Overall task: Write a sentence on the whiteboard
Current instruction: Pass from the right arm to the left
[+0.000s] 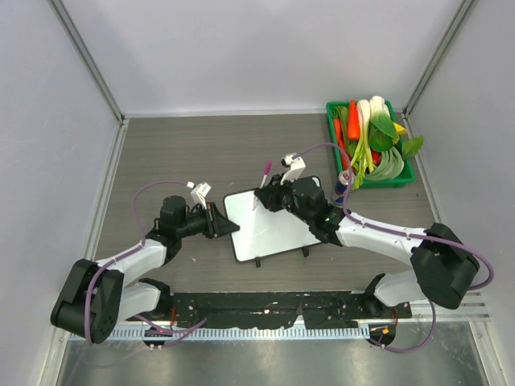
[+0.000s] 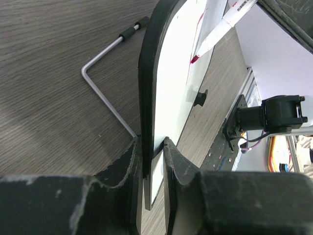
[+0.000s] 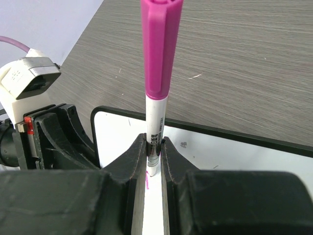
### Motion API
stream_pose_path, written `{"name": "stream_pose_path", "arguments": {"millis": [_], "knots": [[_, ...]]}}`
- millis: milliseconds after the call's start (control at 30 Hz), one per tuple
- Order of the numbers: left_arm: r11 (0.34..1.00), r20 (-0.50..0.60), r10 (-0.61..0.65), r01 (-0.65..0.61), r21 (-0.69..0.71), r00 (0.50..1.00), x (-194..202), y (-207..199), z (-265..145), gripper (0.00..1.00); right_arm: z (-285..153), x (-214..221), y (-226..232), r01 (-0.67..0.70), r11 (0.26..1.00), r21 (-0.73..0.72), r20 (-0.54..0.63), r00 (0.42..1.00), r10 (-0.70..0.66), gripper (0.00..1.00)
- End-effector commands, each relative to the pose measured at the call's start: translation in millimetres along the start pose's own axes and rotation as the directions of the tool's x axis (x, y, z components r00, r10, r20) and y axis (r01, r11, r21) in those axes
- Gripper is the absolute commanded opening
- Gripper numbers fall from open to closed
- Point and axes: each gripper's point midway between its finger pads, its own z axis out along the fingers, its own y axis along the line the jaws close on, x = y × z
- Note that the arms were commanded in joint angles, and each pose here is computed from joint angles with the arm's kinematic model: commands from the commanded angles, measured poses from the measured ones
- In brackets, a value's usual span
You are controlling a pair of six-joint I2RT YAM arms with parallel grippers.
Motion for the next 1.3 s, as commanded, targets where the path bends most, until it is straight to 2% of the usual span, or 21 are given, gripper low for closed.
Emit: {"name": "stream_pose_path", "arguments": {"millis": [0,167,467,600,1033,1267], "knots": [[0.999,0.02,0.037,-0.036,-0.026,0.999,-4,6,1,0.0,-2,-24,-7,0.036,0.997,0.064,0.066,0.997,-0.04,0.01],[0.999,0.021,0.038,-0.037,-0.025,0.999,-5,6,1,0.0,-4,-27,-9,0.026,0.997,0.078,0.082,0.996,-0.032,0.01],[0.999,0.019,0.038,-0.038,-0.023,0.999,-4,6,1,0.0,-14,-53,16,-0.008,1.0,-0.016,0.142,0.99,0.01,0.02],[0.999,0.019,0.037,-0.036,-0.025,0.999,-4,6,1,0.0,-18,-59,15,-0.006,1.0,-0.003,0.157,0.988,0.007,0.01],[0.999,0.019,0.036,-0.036,-0.023,0.999,-4,6,1,0.0,-17,-38,-9,0.004,0.997,0.08,0.135,0.991,-0.015,0.02],[0.999,0.018,0.034,-0.034,-0.024,0.999,-4,6,1,0.0,-16,-29,-11,0.002,0.997,0.076,0.118,0.993,-0.01,0.01]]}}
